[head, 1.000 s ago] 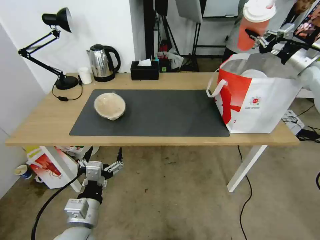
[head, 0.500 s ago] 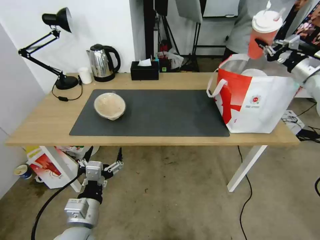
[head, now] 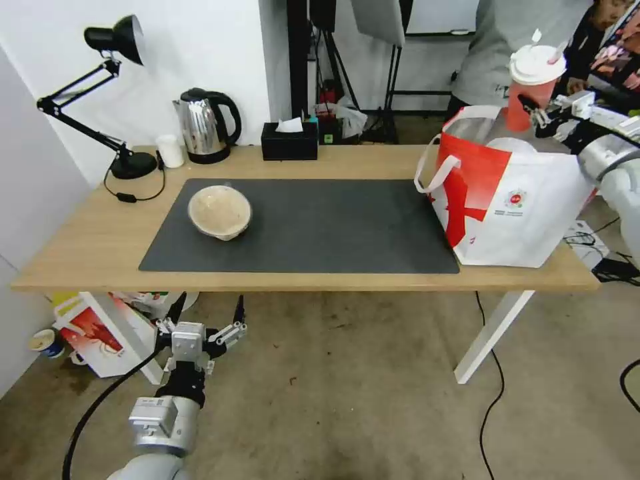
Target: Pick up the trash from the table and place it into the takeout bag.
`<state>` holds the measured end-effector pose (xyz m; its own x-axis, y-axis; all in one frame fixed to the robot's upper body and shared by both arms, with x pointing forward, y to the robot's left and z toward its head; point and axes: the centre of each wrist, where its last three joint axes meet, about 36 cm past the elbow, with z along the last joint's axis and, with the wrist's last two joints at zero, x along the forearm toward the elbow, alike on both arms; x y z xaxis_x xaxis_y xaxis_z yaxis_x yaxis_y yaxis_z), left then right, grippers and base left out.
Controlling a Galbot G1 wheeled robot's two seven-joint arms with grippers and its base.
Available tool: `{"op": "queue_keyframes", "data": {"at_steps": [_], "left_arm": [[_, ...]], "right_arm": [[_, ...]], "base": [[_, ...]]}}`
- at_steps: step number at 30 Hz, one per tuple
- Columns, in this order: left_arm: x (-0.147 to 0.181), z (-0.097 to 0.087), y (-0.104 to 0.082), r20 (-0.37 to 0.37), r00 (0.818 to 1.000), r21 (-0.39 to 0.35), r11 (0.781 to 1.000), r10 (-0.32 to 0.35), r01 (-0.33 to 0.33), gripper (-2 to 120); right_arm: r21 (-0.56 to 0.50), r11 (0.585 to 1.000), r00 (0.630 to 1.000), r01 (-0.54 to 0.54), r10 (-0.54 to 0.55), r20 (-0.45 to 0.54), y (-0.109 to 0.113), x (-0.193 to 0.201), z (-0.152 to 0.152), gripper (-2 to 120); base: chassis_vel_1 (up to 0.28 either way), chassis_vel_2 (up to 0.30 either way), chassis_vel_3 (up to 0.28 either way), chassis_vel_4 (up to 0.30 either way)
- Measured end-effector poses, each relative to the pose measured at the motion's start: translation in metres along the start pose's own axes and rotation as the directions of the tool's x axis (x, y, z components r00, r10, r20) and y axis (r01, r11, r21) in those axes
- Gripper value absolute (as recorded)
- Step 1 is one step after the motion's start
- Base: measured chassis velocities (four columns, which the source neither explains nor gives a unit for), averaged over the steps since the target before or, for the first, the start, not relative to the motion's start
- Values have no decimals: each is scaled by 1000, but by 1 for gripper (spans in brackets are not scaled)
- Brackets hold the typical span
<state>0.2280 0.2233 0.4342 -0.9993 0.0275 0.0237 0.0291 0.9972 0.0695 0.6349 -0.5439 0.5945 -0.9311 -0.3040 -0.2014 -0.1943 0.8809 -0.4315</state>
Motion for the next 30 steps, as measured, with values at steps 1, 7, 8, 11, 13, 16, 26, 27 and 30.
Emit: {"op": "queue_keyframes", "data": {"at_steps": [1,7,8,11,13,16,26,27,30], "left_arm": [[0,0,0,0,1000,0,1000,0,0,100],[0,0,0,0,1000,0,1000,0,0,100],[0,0,0,0,1000,0,1000,0,0,100],[0,0,0,0,1000,0,1000,0,0,100],[0,0,0,0,1000,0,1000,0,0,100],[0,0,0,0,1000,0,1000,0,0,100],[0,0,0,0,1000,0,1000,0,0,100],[0,0,0,0,1000,0,1000,0,0,100],[0,0,0,0,1000,0,1000,0,0,100]], "right_arm": [[4,1000,1000,-4,4,4,3,-2,-3,5],[18,1000,1000,-9,9,-13,11,-3,-21,35],[16,1000,1000,-3,3,-15,11,-2,-25,41],[-2,1000,1000,3,-3,-16,13,0,-32,50],[-49,999,1000,10,-11,-18,19,6,-43,60],[-117,993,1000,11,-14,-21,28,12,-58,68],[-239,969,996,55,-69,-52,54,42,-120,99],[-247,968,995,55,-72,-62,54,52,-131,100],[-250,966,995,59,-78,-67,53,62,-141,100]], "base": [[0,0,0,0],[0,0,0,0],[0,0,0,0],[0,0,0,0],[0,0,0,0],[0,0,0,0],[0,0,0,0],[0,0,0,0],[0,0,0,0]]}}
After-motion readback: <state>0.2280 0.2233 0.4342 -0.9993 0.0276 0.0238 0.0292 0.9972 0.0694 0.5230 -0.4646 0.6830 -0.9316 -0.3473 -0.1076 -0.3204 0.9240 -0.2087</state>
